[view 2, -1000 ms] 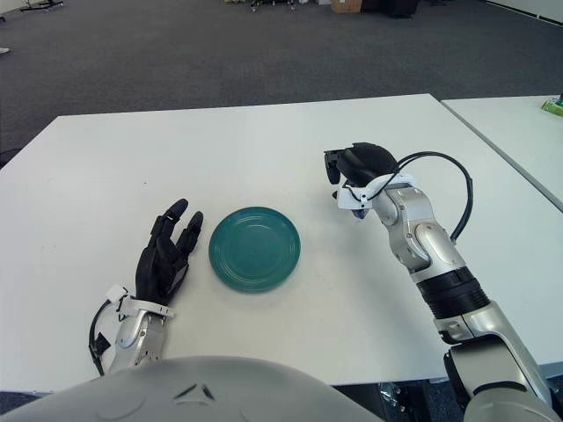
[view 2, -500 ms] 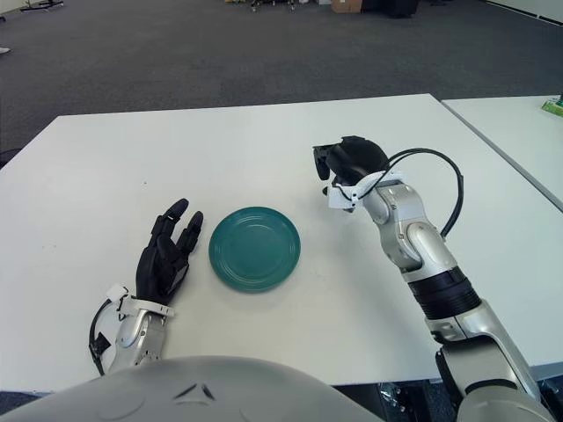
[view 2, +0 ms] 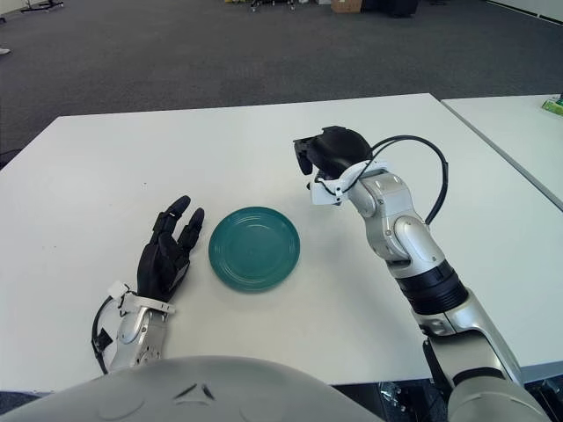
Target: Put the gum into the plate.
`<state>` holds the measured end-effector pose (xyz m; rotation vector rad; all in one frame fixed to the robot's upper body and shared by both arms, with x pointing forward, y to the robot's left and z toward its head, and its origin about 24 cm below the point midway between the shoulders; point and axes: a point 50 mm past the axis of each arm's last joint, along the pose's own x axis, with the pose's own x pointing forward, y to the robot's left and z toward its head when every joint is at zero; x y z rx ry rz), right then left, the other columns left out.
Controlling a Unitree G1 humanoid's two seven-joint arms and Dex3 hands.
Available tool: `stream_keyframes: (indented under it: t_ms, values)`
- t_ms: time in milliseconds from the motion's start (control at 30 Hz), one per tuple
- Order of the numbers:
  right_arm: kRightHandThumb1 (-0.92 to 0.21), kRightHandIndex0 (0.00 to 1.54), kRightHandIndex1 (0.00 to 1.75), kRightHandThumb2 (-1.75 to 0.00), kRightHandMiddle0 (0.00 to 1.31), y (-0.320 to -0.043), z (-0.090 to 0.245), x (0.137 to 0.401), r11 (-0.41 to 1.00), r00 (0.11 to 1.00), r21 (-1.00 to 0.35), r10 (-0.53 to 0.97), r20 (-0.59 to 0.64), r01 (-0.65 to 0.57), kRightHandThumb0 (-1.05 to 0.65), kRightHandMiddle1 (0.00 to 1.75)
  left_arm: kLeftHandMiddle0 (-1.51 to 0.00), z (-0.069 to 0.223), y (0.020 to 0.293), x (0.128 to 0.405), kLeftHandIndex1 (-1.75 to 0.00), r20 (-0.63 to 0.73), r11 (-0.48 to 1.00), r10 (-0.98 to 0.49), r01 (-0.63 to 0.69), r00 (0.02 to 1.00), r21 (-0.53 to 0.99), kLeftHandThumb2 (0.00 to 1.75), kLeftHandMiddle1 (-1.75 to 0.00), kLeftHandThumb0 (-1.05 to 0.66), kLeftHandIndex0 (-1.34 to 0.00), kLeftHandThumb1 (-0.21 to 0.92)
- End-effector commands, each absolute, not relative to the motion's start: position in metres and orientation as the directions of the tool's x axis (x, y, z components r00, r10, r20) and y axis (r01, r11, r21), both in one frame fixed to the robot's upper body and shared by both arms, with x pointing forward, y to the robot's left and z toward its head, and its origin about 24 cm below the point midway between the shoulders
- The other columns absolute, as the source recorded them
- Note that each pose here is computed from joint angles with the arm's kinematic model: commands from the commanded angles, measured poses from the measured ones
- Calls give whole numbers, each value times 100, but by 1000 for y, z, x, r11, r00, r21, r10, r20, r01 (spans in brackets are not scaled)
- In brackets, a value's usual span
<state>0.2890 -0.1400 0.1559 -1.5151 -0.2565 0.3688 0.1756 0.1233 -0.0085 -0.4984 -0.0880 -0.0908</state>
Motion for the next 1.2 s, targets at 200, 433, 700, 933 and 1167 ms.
stream_keyframes:
  t_ms: [200, 433, 700, 933, 1167]
  values:
    - [-35, 90, 175, -128, 59, -110, 165, 284, -3, 875, -998, 482, -53, -59, -47, 175, -28, -23, 109, 170, -70, -10, 828, -36, 24, 999, -561, 90, 0, -89, 0, 92]
    - [-35, 90, 175, -128, 59, -93, 166, 281, 5, 845, -997, 532, -60, -75, -47, 175, -29, -23, 106, 171, -70, -11, 837, -33, 22, 999, -547, 91, -1, -88, 0, 92]
    - [-38, 88, 175, -124, 56, -66, 161, 270, -7, 799, -994, 594, -91, -108, -46, 175, -29, -29, 104, 172, -73, -55, 876, -16, -13, 998, -483, 91, 0, -87, 0, 92]
    - [-40, 85, 175, -121, 54, -57, 154, 262, -21, 773, -992, 625, -111, -125, -45, 175, -25, -30, 100, 172, -72, -66, 873, -3, -29, 998, -486, 92, 0, -85, 0, 92]
    - [-44, 84, 175, -117, 52, -46, 147, 258, -9, 746, -989, 656, -117, -147, -44, 175, -17, -28, 99, 172, -58, -58, 879, -28, -3, 998, -477, 93, 0, -86, 0, 92]
